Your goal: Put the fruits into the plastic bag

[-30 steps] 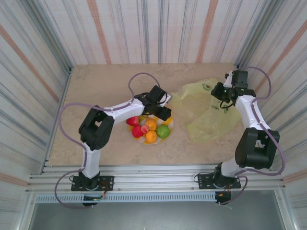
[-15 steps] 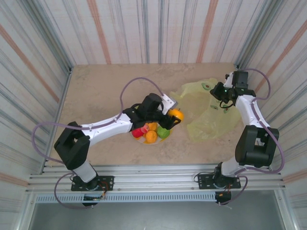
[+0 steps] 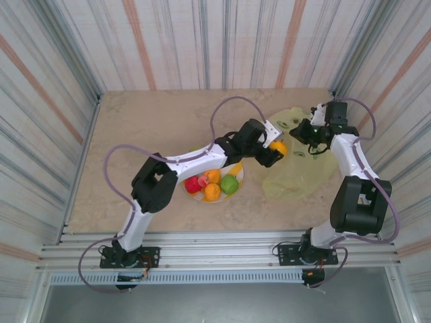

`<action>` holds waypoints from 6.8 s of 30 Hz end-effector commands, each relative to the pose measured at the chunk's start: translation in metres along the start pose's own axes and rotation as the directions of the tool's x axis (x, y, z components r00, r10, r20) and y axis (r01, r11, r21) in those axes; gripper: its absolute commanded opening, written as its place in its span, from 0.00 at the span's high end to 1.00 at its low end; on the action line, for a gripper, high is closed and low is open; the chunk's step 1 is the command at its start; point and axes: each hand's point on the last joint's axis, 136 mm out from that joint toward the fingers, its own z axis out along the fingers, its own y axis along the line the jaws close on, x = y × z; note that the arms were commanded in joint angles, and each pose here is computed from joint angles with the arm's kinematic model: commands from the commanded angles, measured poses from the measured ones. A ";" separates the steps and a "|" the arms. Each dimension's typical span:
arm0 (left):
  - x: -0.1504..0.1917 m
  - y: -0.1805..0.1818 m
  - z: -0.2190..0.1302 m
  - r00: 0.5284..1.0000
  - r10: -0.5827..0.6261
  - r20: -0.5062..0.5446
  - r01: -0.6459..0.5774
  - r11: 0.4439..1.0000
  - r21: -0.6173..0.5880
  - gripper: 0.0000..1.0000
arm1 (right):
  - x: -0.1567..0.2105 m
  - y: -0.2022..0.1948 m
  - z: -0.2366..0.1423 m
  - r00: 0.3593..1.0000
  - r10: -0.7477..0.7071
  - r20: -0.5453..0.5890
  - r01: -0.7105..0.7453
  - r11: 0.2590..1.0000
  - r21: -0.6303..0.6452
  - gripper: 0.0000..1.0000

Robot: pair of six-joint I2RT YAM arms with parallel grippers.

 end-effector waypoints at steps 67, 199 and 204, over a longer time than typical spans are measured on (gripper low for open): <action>0.091 0.024 -0.219 0.968 -0.234 -0.087 0.190 0.917 -0.350 0.18 | 0.002 -0.017 0.023 0.983 0.185 -0.019 -0.186 0.979 -0.087 1.00; 0.076 0.060 -0.154 0.977 -0.205 -0.056 0.175 0.927 -0.332 0.24 | 0.022 -0.006 0.035 0.980 0.147 -0.136 -0.160 0.984 -0.085 1.00; 0.095 0.088 -0.131 0.956 -0.258 -0.140 0.182 0.894 -0.409 0.20 | 0.023 -0.006 0.033 0.980 0.148 -0.136 -0.161 0.983 -0.087 1.00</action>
